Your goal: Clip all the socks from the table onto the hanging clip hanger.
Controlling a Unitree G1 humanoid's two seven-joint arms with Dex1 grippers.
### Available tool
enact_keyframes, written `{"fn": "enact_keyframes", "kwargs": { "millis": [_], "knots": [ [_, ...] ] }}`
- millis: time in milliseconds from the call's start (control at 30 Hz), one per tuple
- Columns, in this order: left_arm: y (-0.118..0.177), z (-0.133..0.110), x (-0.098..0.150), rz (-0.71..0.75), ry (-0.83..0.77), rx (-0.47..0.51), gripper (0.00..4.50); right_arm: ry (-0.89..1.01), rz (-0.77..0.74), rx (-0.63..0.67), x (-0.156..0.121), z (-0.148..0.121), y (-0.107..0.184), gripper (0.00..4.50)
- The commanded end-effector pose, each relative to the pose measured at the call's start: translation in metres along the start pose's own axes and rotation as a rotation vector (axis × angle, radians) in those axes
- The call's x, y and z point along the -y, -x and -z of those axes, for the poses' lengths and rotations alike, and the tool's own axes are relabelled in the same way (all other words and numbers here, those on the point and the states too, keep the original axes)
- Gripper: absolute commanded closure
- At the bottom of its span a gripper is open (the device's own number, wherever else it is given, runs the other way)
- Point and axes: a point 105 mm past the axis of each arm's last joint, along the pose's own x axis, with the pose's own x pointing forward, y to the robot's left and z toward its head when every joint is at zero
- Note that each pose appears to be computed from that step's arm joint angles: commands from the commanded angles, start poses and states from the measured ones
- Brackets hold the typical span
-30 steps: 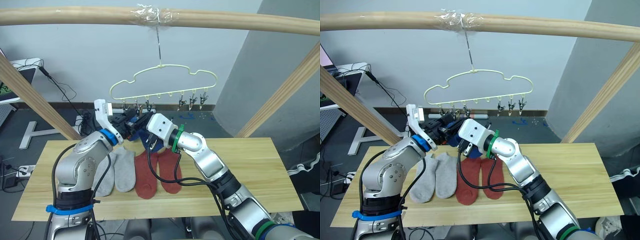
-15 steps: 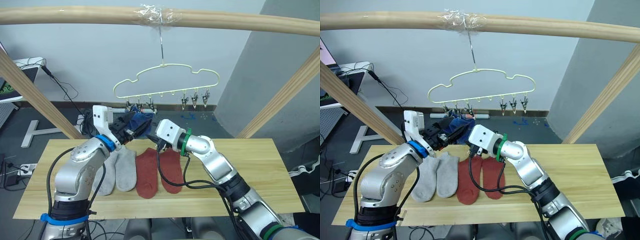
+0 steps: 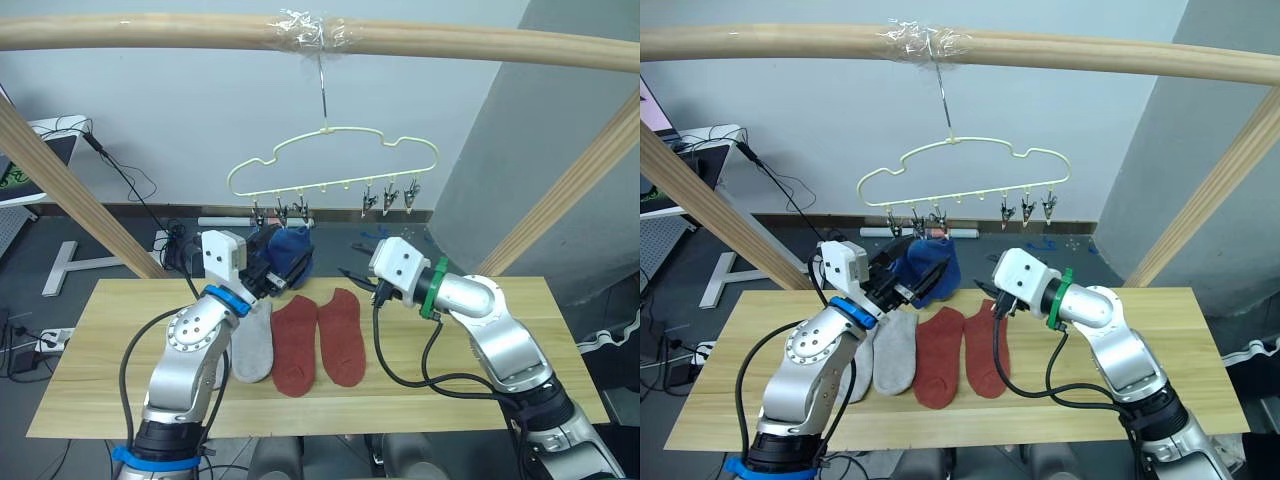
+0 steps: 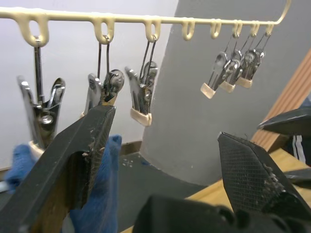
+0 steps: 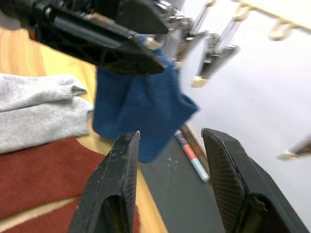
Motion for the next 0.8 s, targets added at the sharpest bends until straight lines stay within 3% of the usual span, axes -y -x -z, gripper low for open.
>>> {"fn": "enact_keyframes", "kwargs": {
  "millis": [33, 167, 800],
  "knots": [
    [-0.006, -0.007, 0.006, -0.010, -0.014, 0.039, 1.47, 0.011, 0.017, 0.049, 0.007, -0.018, 0.006, 2.35],
    [-0.015, -0.003, 0.010, -0.042, -0.034, 0.033, 2.66, 0.000, 0.028, 0.052, 0.010, -0.022, 0.009, 2.35],
    [-0.030, 0.005, -0.004, -0.265, -0.016, 0.061, 2.66, -0.016, 0.051, 0.023, 0.025, -0.026, 0.023, 2.35]
  ]
}}
